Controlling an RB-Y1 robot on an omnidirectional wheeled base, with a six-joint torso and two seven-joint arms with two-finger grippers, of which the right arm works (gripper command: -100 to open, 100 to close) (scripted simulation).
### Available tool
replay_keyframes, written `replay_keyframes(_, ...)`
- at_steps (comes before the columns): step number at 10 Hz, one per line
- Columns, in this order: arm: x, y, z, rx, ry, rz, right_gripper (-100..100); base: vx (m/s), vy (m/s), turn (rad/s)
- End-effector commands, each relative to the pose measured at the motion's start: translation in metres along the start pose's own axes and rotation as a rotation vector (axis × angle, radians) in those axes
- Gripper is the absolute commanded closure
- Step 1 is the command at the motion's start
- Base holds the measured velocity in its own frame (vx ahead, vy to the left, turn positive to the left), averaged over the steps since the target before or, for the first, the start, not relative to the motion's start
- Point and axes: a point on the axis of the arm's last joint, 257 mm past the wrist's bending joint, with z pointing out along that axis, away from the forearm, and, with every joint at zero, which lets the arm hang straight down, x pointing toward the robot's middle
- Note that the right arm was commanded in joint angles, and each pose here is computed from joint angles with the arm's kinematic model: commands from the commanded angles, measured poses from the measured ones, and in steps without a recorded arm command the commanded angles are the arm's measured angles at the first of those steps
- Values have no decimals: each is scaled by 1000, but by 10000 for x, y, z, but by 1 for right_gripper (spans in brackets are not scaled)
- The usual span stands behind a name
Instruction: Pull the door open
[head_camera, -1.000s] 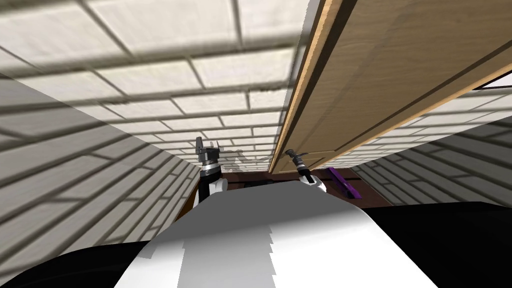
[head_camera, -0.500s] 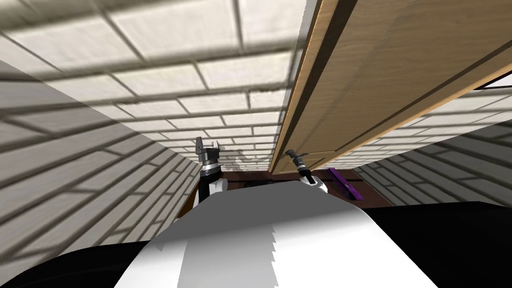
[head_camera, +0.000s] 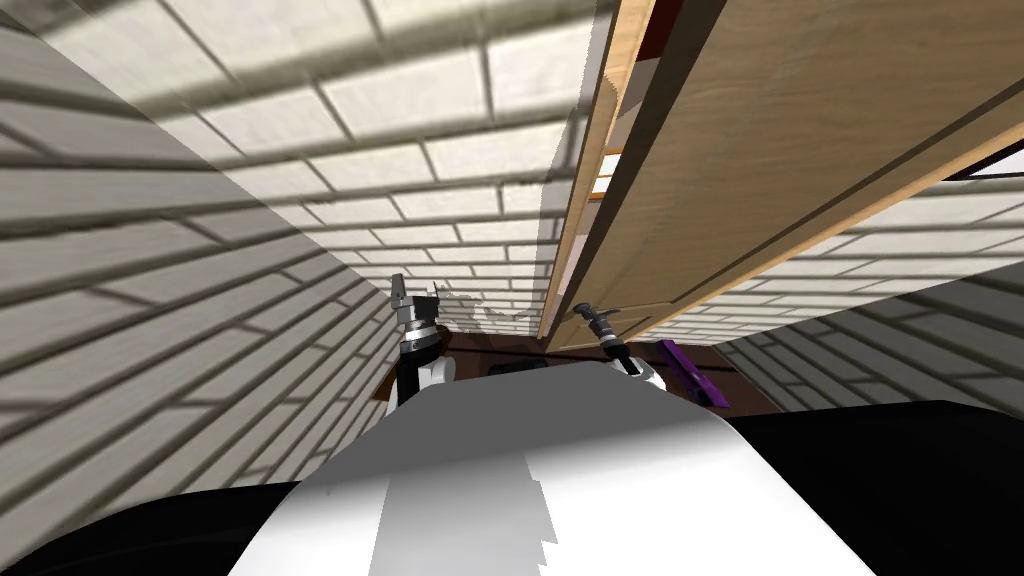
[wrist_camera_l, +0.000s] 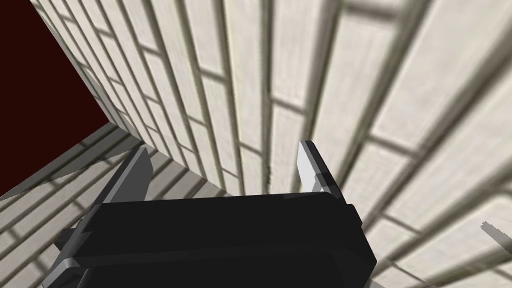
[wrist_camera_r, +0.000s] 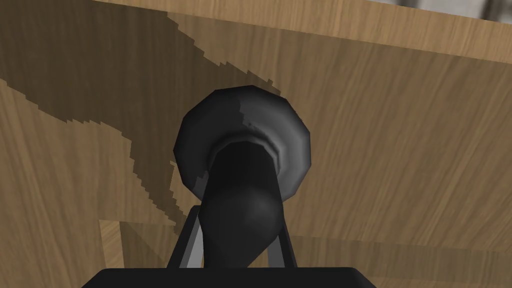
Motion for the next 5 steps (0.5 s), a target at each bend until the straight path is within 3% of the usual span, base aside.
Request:
replay_keyframes(1, -28, 25, -77, -8, 24, -1, 100, -190, -89, 192)
replay_keyframes(4, -60, 27, -220, -7, 60, 1, 100, -184, -78, 156)
replay_keyframes(5, -19, -6, -188, -4, 54, 5, 100, -78, -28, 41)
